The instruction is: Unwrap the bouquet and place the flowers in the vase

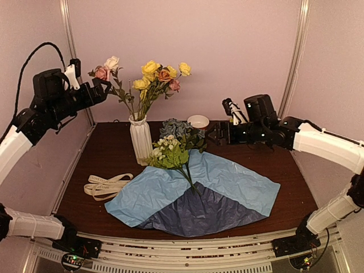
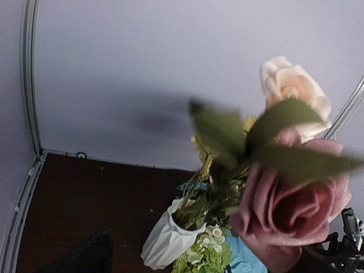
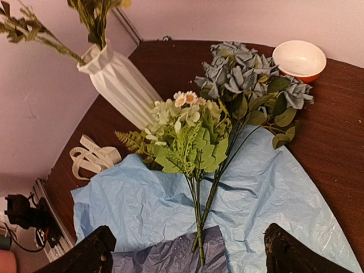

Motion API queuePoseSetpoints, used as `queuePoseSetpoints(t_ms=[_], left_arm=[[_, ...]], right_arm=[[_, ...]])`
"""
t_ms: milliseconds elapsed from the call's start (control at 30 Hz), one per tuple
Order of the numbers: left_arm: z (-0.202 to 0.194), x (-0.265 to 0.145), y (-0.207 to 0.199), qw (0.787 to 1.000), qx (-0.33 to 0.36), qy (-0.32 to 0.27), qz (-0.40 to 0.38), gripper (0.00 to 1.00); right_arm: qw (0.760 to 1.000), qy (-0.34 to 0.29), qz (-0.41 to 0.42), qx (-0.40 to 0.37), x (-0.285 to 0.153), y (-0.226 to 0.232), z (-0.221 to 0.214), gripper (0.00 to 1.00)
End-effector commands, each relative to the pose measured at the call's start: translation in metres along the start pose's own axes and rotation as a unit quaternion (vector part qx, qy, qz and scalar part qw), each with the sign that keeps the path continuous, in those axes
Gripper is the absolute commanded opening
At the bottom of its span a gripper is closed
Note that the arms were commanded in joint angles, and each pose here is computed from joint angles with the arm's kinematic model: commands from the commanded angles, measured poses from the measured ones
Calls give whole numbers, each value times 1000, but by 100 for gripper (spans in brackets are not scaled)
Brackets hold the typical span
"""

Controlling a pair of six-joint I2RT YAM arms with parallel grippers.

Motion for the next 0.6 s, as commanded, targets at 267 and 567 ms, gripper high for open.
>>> queuePoseSetpoints(t_ms=[267, 567], left_arm=[[-67, -88, 35, 964, -186, 181, 57, 93], [-97, -113, 49, 947, -217, 227, 68, 91]], right_arm=[[978, 179, -14, -102, 83, 28, -49, 82], [962, 234, -42, -133, 124, 25, -58, 76]])
Point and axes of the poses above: each gripper's point midway between its finger pads, its own x axis out along the fingers, its own y axis along the line the jaws close on, z = x × y, the point moved 8 cm from there along -x, back along the fingers, and after that the axes turned 6 degrees about -x, right-handed, at the moved point
